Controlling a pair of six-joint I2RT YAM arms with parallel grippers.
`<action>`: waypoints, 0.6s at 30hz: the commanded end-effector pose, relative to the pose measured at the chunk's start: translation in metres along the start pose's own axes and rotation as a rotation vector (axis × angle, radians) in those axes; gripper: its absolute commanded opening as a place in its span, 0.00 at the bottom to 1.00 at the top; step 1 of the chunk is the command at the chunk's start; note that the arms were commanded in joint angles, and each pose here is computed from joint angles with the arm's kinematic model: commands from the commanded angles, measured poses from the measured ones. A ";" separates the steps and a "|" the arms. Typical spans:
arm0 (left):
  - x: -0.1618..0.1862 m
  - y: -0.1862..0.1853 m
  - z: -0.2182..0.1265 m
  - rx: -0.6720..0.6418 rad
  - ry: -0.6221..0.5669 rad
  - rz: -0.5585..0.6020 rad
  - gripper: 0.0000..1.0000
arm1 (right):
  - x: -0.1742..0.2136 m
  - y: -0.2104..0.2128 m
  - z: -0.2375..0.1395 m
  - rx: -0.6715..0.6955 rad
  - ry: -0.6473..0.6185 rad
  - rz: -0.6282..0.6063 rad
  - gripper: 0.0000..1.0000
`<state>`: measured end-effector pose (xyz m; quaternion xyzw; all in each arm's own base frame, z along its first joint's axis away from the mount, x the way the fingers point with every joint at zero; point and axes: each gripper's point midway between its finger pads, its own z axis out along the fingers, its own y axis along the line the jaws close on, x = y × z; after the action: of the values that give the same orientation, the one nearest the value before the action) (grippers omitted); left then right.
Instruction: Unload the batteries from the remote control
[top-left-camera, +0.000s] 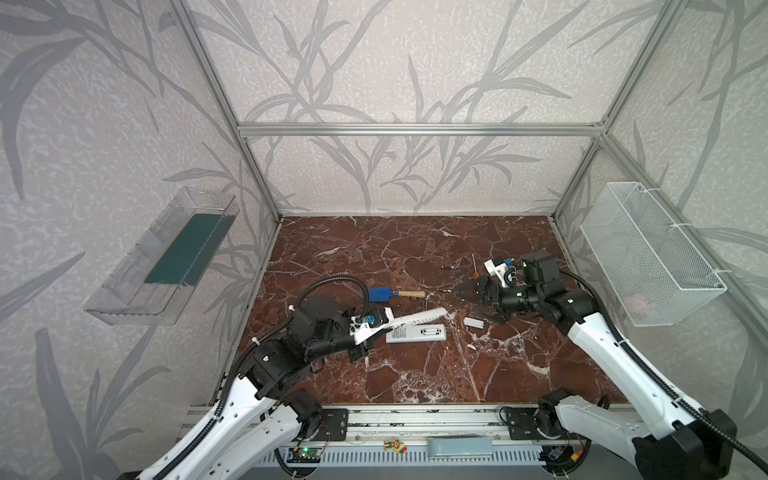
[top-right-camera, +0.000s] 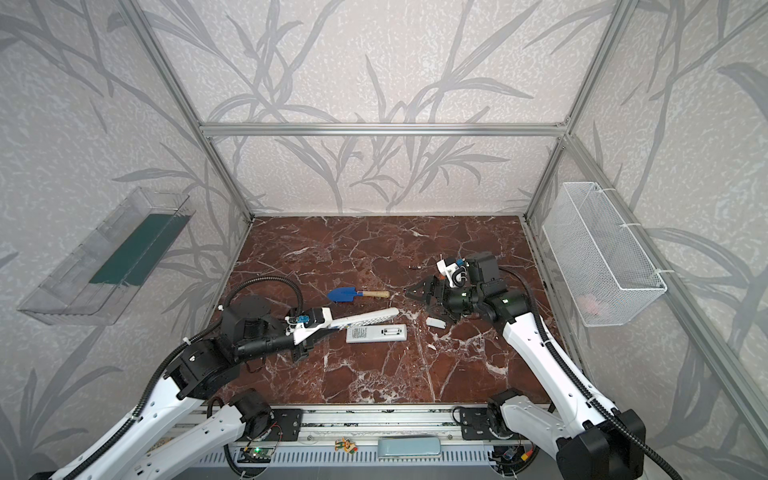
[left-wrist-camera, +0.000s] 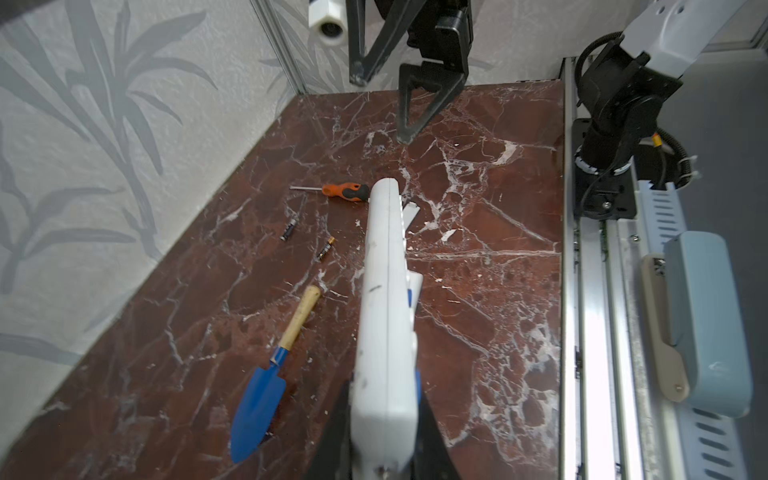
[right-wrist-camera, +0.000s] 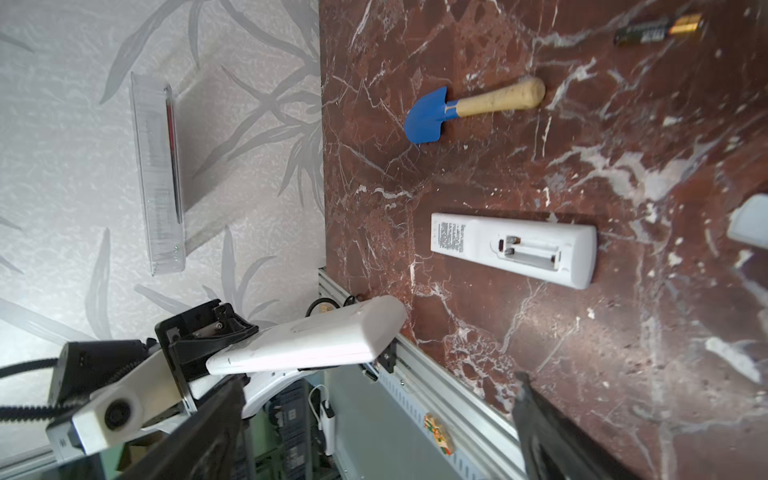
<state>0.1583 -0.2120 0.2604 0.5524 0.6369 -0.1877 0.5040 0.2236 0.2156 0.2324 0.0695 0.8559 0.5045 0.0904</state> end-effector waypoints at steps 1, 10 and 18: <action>-0.026 0.023 -0.004 -0.174 -0.022 0.253 0.00 | 0.005 0.016 0.008 -0.062 -0.003 0.132 0.99; -0.048 0.014 0.012 -0.381 -0.008 0.593 0.00 | -0.007 0.042 0.025 -0.092 -0.101 0.189 0.98; -0.060 -0.001 0.030 -0.468 0.020 0.762 0.00 | -0.018 0.048 0.026 -0.121 -0.154 0.203 0.75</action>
<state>0.1545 -0.2688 0.2724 0.6546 0.4377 0.1082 0.6069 0.2391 0.2545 0.2473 0.1854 0.8172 0.5391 0.0842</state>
